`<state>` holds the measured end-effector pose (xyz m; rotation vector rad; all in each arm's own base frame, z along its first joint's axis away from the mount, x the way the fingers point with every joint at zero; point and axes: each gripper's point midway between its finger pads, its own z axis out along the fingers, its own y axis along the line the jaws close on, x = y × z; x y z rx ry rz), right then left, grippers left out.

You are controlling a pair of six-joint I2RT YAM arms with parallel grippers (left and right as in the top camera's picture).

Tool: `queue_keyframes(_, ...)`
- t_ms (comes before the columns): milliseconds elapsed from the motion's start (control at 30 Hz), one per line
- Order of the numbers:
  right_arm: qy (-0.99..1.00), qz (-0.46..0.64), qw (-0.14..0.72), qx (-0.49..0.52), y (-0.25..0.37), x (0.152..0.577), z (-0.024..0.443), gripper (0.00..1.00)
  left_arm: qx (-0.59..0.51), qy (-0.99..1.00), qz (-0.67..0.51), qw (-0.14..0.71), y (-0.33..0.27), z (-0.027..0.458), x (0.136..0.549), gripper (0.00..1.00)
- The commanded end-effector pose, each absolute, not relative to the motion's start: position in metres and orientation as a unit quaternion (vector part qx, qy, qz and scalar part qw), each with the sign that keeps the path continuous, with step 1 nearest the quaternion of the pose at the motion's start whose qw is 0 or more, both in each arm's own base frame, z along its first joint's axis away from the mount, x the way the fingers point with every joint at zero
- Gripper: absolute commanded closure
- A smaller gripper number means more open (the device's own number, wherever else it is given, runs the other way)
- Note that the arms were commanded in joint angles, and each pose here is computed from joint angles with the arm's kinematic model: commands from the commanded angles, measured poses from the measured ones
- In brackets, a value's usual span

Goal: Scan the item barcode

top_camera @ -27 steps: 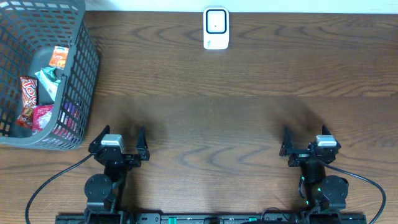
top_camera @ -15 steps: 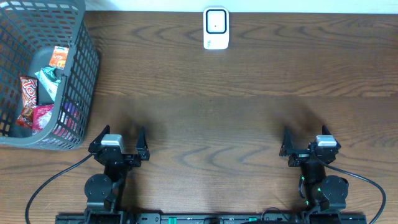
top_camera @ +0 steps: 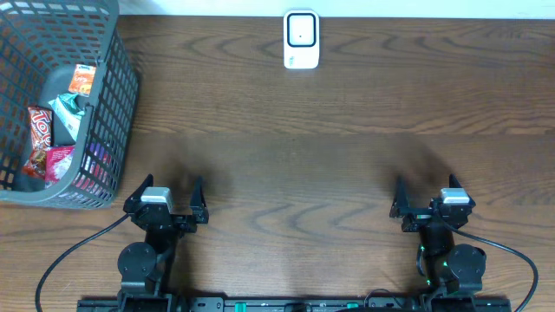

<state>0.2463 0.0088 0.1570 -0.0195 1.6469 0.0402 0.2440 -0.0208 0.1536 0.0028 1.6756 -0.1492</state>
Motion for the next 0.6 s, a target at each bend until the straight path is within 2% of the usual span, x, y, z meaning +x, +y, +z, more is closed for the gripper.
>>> queue_keyframes(0, 0.736, 0.012, 0.677, -0.011, 0.0076, 0.2464, 0.1546, 0.01, 0.012, 0.76, -0.067, 0.647, -0.0242, 0.1368, 0.2431, 0.02)
queue_keyframes(567, 0.736, 0.012, 0.677, -0.011, 0.0076, 0.2464, 0.1548, 0.01, 0.011, 0.76, -0.067, 0.647, -0.0241, 0.1368, 0.2431, 0.02)
